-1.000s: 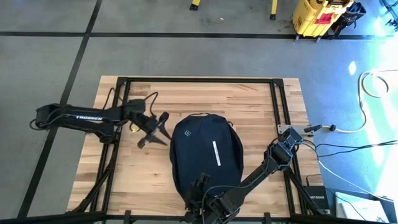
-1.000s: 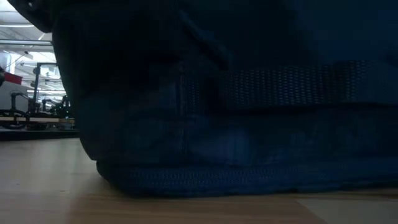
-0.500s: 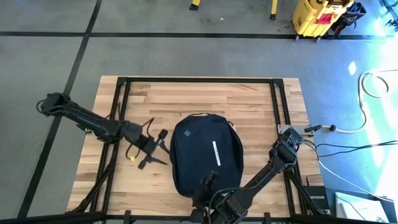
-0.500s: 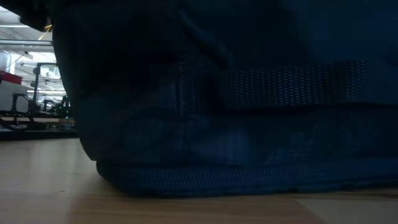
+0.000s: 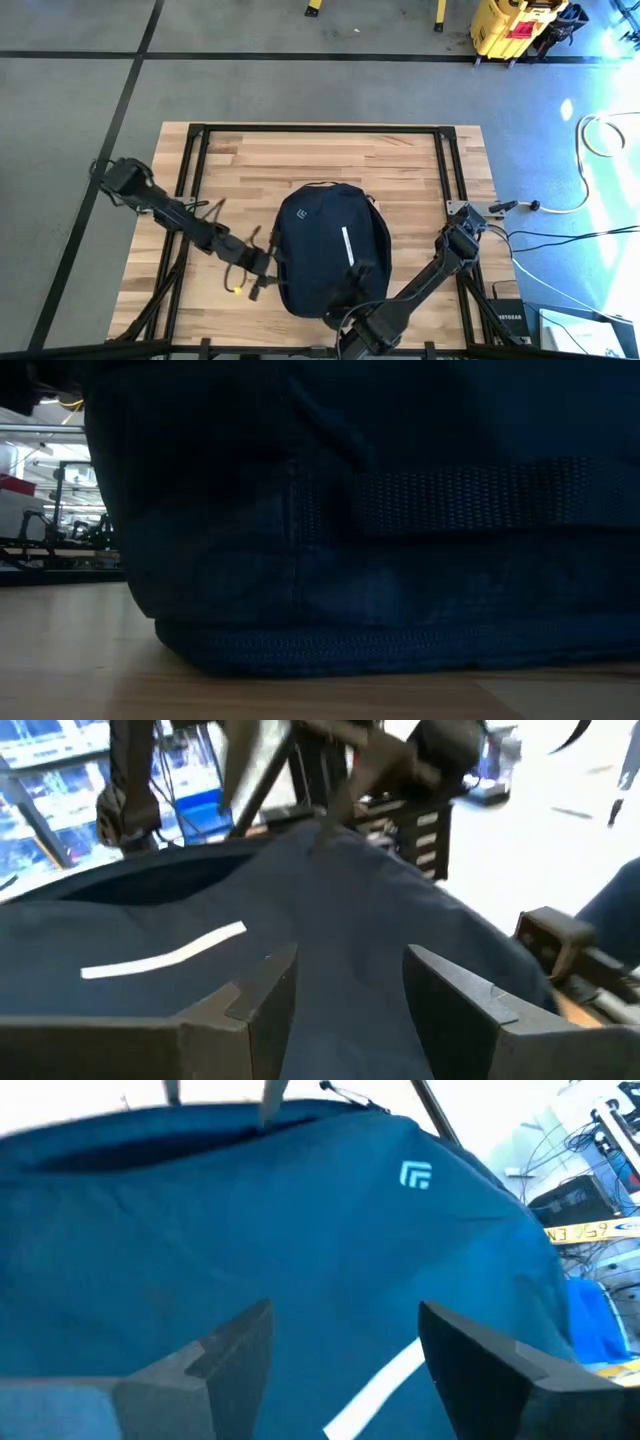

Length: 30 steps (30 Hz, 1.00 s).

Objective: Unpack backpack
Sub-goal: Open the black backpack

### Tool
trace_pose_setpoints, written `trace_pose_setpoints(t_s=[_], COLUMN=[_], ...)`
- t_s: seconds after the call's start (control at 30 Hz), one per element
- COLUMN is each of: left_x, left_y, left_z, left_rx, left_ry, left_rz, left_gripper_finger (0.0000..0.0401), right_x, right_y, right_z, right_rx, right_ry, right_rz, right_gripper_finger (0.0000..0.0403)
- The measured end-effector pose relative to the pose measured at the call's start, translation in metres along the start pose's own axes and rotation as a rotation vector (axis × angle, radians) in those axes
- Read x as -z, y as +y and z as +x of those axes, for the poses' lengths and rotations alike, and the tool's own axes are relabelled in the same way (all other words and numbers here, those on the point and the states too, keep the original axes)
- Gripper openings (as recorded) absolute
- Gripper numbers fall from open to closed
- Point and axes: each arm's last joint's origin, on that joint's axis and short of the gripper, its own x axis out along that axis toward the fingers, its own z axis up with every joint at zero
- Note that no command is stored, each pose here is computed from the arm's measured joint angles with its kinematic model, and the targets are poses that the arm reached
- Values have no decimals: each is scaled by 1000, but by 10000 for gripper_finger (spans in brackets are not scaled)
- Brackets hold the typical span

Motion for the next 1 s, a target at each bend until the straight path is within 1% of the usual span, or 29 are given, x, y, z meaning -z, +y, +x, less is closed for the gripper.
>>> trace_pose_setpoints(t_s=[0.07,0.17,0.23,0.33,0.5,0.63,0.77,0.9,1.0], left_x=[2,-3,-6,-12,-29,-39,-51,-60,-56], left_y=[-3,-12,-19,-28,-40,-59,-81,-98,-109], left_z=[10,22,30,41,55,61,67,72,80], left_rx=[5,23,35,1,-108,-123,-183,-214,-214], left_ry=[18,5,3,2,31,75,116,189,236], left_rz=[14,23,64,91,60,84,94,45,0], left_gripper_finger=[166,166,166,166,166,166,166,166,166], right_x=[0,-4,-8,-11,-12,-9,-6,-3,-2], right_y=[-5,-15,-22,-29,-34,-32,-30,-28,-26], right_z=[-3,-10,-15,-19,-25,-29,-32,-35,-37], right_rx=[6,0,2,-5,-19,-36,-66,-92,-103], right_ry=[9,-3,-28,-36,-42,-34,-10,12,18], right_rz=[-31,-45,-48,-52,-47,-66,-94,-118,-129], right_gripper_finger=[232,232,232,232,232,232,232,232,232])
